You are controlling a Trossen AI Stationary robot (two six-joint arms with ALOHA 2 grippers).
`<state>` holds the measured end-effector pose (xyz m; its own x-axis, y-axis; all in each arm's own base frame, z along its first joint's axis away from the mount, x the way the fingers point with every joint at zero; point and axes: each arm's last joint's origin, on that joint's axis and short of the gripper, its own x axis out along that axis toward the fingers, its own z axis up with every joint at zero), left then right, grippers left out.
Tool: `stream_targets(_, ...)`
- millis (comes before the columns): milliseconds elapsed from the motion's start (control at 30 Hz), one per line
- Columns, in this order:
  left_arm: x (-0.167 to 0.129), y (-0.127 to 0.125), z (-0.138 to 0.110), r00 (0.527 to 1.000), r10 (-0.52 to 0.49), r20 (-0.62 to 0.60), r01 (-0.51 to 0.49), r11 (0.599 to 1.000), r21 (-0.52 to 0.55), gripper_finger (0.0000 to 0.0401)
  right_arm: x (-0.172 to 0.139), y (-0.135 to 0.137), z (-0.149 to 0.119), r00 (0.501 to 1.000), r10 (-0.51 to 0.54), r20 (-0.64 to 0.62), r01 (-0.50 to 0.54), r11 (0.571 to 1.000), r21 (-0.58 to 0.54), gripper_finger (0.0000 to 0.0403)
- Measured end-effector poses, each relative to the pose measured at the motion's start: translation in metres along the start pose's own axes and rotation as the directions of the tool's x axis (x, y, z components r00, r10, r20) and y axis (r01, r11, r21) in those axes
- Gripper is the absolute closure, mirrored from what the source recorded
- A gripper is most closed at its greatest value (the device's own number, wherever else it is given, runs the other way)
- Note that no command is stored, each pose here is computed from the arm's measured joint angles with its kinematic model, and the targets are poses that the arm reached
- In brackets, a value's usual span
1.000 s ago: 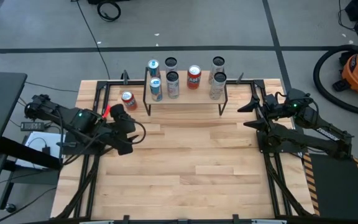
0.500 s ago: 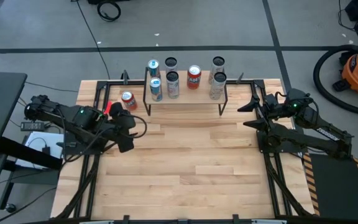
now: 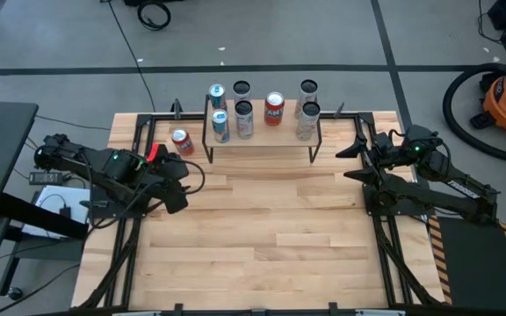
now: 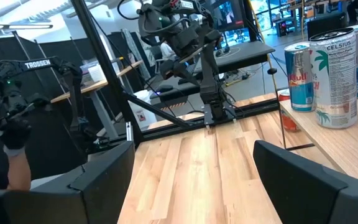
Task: Place canned beverage on shelf
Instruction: Put the orange soda can on the shelf
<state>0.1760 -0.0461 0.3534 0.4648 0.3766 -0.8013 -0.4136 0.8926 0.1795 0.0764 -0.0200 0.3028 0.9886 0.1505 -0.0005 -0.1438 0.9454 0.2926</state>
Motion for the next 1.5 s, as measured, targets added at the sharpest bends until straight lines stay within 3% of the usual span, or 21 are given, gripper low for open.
stream_targets(200,0.0006,-0.003,0.0052,0.999,-0.024,0.044,0.025,0.999,-0.031,0.0087,0.0,0.0,0.0,1.0,0.0,0.0,0.0,1.0,0.0,0.0063)
stream_targets(433,0.0008,-0.0013,0.0011,0.999,-0.034,-0.012,0.034,0.999,-0.004,0.0087,0.0,0.0,0.0,1.0,0.0,0.0,0.0,1.0,0.0,0.0063)
stream_targets(1033,0.0006,-0.0004,-0.0022,0.997,-0.053,-0.06,0.041,0.981,-0.19,0.0087,0.0,0.0,0.0,1.0,0.0,0.0,0.0,1.0,0.001,0.0063)
stream_targets(1300,0.0007,-0.0009,-0.0002,0.999,-0.043,-0.031,0.04,0.996,-0.08,0.0087,0.0,0.0,0.0,1.0,0.0,0.0,0.0,1.0,0.001,0.0063)
stream_targets(1500,0.0005,-0.0041,0.0046,0.997,-0.073,0.015,0.074,0.994,-0.086,0.0087,0.0,0.0,0.0,1.0,0.0,0.0,0.0,1.0,0.001,0.0063)
